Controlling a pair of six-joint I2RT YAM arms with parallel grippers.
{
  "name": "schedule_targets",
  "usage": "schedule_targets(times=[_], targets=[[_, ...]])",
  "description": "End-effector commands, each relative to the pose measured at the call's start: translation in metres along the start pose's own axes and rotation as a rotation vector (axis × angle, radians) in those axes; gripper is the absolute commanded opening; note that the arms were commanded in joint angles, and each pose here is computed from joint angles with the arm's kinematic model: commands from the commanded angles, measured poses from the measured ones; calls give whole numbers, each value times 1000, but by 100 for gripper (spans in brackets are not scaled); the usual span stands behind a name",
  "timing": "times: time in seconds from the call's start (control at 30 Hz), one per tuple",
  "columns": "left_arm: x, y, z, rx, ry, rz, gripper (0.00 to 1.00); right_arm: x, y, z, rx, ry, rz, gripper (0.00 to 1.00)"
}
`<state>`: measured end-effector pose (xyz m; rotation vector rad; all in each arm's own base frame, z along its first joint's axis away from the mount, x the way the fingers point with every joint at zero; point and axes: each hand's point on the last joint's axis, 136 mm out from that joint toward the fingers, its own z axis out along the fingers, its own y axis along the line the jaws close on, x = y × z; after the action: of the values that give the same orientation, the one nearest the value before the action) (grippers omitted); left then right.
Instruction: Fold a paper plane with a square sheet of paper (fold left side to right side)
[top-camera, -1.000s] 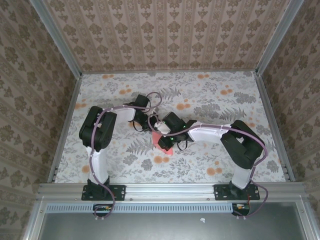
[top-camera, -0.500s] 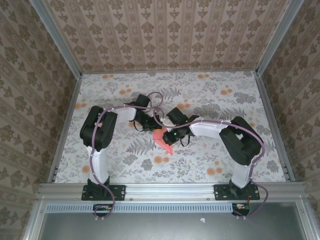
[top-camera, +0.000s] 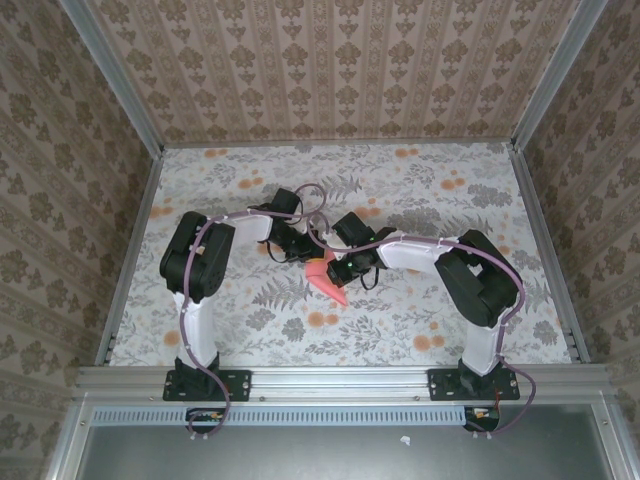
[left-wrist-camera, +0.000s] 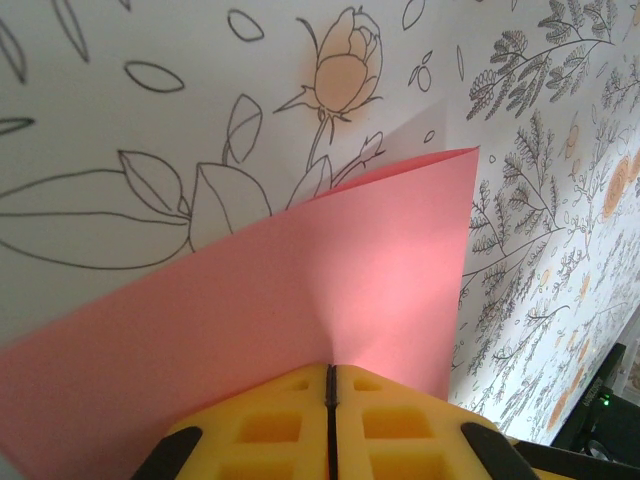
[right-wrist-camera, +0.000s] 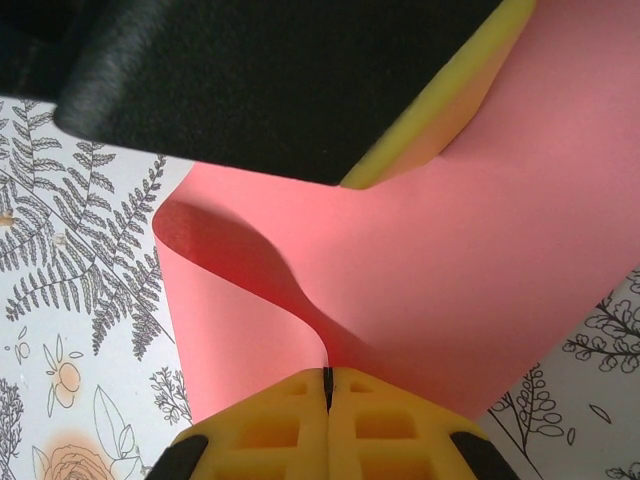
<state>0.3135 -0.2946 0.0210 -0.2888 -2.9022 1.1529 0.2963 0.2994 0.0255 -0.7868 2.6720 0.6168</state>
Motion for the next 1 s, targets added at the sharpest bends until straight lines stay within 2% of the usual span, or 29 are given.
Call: schedule_targets(times=[0.0, 0.53, 0.97], targets=[[8, 11, 9, -45, 38, -5, 9, 0, -4, -3, 17, 4, 15, 0], [8, 12, 10, -48, 34, -10, 8, 9, -6, -6, 25, 1, 24, 0], [8, 11, 9, -46, 31, -11, 8, -4, -9, -9, 56, -27, 30, 0]])
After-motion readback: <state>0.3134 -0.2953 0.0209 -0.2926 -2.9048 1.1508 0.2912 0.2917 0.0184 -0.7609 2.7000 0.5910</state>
